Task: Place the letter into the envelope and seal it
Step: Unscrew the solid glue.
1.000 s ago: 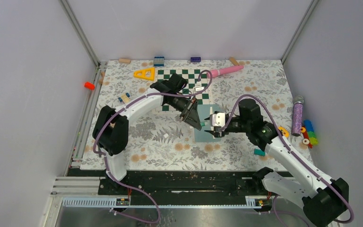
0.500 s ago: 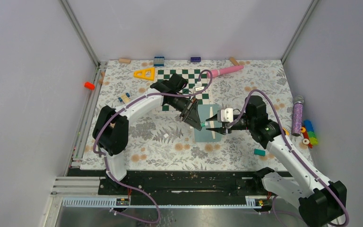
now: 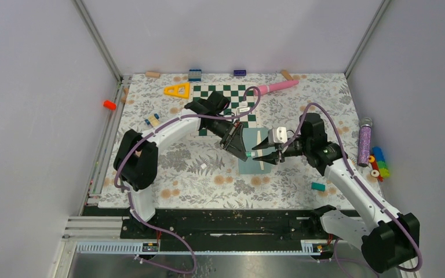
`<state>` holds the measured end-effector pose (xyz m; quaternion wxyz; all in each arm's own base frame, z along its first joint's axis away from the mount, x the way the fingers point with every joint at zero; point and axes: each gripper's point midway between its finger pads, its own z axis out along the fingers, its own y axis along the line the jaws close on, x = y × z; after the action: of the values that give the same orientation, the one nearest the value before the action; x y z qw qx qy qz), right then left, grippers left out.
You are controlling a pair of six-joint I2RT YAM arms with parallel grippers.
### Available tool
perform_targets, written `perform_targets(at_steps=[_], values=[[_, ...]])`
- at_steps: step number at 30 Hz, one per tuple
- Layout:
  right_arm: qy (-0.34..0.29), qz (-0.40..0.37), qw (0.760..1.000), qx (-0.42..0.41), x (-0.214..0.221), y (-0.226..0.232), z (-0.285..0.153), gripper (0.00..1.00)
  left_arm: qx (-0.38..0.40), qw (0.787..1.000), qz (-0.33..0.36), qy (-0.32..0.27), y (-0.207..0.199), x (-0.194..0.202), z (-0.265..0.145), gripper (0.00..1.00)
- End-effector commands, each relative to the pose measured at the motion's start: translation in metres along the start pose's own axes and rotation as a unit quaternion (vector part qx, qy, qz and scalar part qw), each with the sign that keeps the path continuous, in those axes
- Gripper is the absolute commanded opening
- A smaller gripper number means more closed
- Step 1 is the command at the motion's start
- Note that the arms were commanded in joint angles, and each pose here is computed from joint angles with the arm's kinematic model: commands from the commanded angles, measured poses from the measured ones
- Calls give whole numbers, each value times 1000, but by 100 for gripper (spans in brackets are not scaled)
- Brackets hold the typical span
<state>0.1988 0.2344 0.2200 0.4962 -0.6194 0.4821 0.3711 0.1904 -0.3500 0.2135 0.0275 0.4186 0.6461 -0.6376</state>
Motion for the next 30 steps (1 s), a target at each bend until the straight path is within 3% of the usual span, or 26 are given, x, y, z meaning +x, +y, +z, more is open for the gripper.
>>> perform_targets(at_steps=[1, 16, 23, 30], values=[[-31, 22, 999, -12, -19, -5, -7, 44, 35, 998, 56, -13, -26, -10, -4, 26], [-56, 62, 996, -42, -20, -2, -5, 44, 38, 997, 59, -13, -28, -10, -4, 25], [-60, 90, 993, -51, -23, -3, -4, 27, 19, 997, 72, -12, -26, -10, -4, 25], [-57, 178, 981, -59, -26, -8, -2, 27, -40, 991, 126, -1, -29, -7, -3, 24]])
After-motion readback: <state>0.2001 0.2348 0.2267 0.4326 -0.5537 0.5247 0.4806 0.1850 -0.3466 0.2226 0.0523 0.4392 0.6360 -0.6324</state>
